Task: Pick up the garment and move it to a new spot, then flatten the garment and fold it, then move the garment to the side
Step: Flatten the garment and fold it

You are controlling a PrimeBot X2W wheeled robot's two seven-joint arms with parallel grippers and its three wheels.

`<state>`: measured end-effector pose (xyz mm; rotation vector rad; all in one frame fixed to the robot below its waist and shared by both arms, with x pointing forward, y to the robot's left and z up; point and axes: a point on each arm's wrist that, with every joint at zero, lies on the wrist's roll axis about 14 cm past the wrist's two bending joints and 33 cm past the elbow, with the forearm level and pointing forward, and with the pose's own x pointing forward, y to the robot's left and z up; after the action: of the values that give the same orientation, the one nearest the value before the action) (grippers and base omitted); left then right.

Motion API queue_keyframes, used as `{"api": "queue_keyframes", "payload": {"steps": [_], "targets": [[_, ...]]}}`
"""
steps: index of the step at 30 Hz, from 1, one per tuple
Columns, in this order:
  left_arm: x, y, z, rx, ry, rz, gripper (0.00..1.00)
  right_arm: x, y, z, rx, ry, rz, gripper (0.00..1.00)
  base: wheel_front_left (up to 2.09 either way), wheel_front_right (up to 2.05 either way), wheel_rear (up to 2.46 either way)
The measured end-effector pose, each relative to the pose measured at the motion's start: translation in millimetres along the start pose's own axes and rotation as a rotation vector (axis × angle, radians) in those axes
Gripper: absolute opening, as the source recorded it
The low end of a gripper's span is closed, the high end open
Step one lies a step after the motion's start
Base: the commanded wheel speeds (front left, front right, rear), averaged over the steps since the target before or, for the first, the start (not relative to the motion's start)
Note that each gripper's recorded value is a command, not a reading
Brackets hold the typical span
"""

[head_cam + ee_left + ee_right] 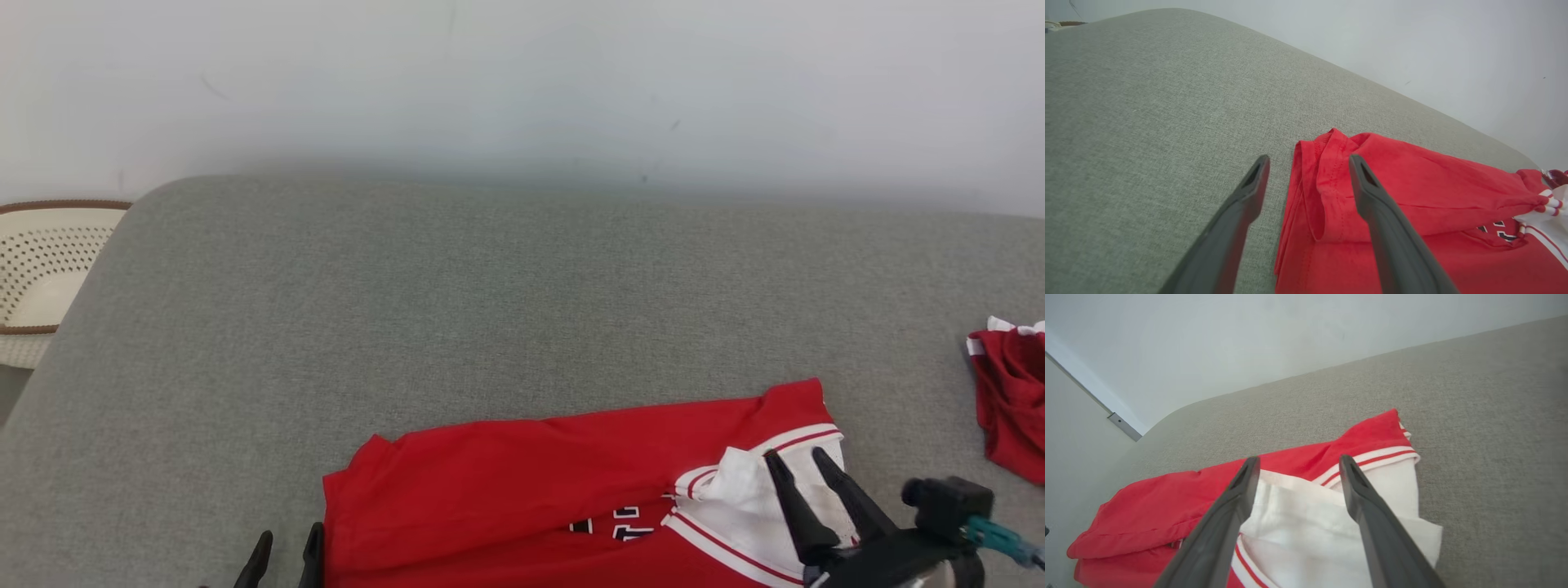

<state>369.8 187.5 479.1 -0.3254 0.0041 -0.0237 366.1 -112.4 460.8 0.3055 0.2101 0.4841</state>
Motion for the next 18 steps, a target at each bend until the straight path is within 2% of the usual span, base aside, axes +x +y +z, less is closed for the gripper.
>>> {"api": "queue_keyframes", "payload": {"steps": [6, 12, 13, 14, 15, 16, 17, 18], "targets": [[-3.9, 6.0, 1.0, -0.001, -0.005, 0.023, 1.00, 19.4, 28.0, 0.3, -0.036, 0.024, 0.112, 1.00, 0.00, 0.00, 0.00], [-5.4, 9.3, -2.2, -0.007, 0.003, 0.038, 1.00, 27.8, 32.0, -13.4, -0.080, 0.093, 0.147, 1.00, 0.00, 0.00, 0.00], [-5.6, 9.4, -2.5, -0.009, 0.004, 0.039, 1.00, 28.3, 30.7, -16.6, -0.086, 0.108, 0.146, 0.98, 0.00, 0.00, 0.00], [-5.7, 9.6, -2.9, -0.010, 0.004, 0.040, 1.00, 27.8, 29.6, -21.6, -0.096, 0.129, 0.147, 0.89, 0.00, 0.00, 0.00], [-5.6, 9.5, -3.1, -0.012, 0.005, 0.041, 1.00, 26.8, 28.7, -26.6, -0.105, 0.147, 0.148, 0.75, 0.00, 0.00, 0.00], [-5.5, 9.1, -3.2, -0.017, 0.004, 0.041, 1.00, 26.0, 27.4, -30.3, -0.105, 0.160, 0.146, 0.50, 0.00, 0.00, 0.00], [-5.2, 8.6, -3.3, -0.021, 0.003, 0.041, 1.00, 25.5, 27.2, -33.5, -0.104, 0.171, 0.146, 0.46, 0.00, 0.00, 0.00], [-4.6, 8.2, -3.5, -0.023, 0.003, 0.041, 1.00, 25.2, 26.6, -35.8, -0.105, 0.179, 0.145, 0.38, 0.00, 0.00, 0.00]]}}
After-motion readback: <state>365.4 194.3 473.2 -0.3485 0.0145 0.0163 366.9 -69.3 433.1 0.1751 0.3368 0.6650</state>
